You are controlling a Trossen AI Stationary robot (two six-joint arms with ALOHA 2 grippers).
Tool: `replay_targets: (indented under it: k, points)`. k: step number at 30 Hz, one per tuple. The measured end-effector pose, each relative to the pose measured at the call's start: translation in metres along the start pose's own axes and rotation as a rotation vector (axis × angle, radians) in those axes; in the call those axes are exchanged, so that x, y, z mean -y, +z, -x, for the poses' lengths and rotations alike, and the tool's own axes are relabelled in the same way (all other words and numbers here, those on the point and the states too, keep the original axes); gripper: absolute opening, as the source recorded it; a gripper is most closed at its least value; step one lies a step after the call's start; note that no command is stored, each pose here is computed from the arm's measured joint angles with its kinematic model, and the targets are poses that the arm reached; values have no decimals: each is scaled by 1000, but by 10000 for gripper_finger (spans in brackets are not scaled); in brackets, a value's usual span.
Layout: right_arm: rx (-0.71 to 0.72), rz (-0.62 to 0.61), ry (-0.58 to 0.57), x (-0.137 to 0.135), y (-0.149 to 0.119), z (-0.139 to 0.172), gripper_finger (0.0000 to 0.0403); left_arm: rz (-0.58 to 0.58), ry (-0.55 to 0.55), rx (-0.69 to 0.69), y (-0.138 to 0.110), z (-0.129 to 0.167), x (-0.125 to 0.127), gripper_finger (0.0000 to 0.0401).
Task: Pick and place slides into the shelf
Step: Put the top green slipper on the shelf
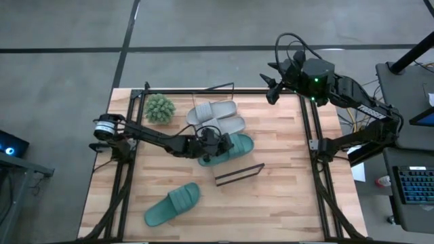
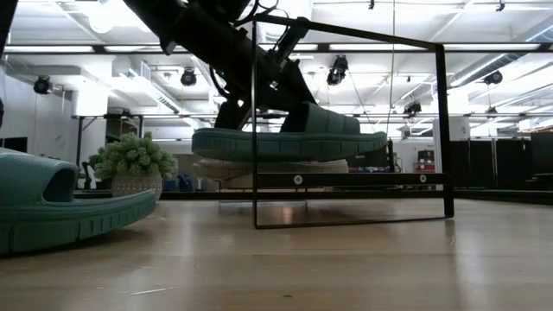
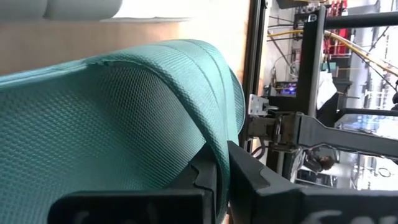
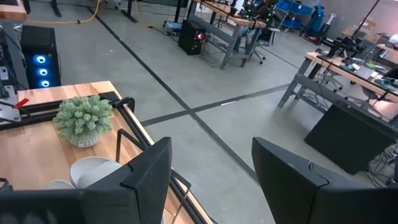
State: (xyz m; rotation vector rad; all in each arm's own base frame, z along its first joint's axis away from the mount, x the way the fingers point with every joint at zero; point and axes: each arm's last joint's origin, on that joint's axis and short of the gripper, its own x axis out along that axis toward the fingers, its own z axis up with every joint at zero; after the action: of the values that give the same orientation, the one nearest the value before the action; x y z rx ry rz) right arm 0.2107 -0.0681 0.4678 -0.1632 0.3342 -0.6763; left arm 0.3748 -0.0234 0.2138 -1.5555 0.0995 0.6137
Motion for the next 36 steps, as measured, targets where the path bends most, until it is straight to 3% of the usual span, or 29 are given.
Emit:
replay_targets:
  k: [15,36]
  points:
    - [0,0,0,0,0,0,215,42,-10,-9,3,-21,-12,0]
    - [-1,14,0,0,0,0,215,-38,6,-22,25,-29,-10,0]
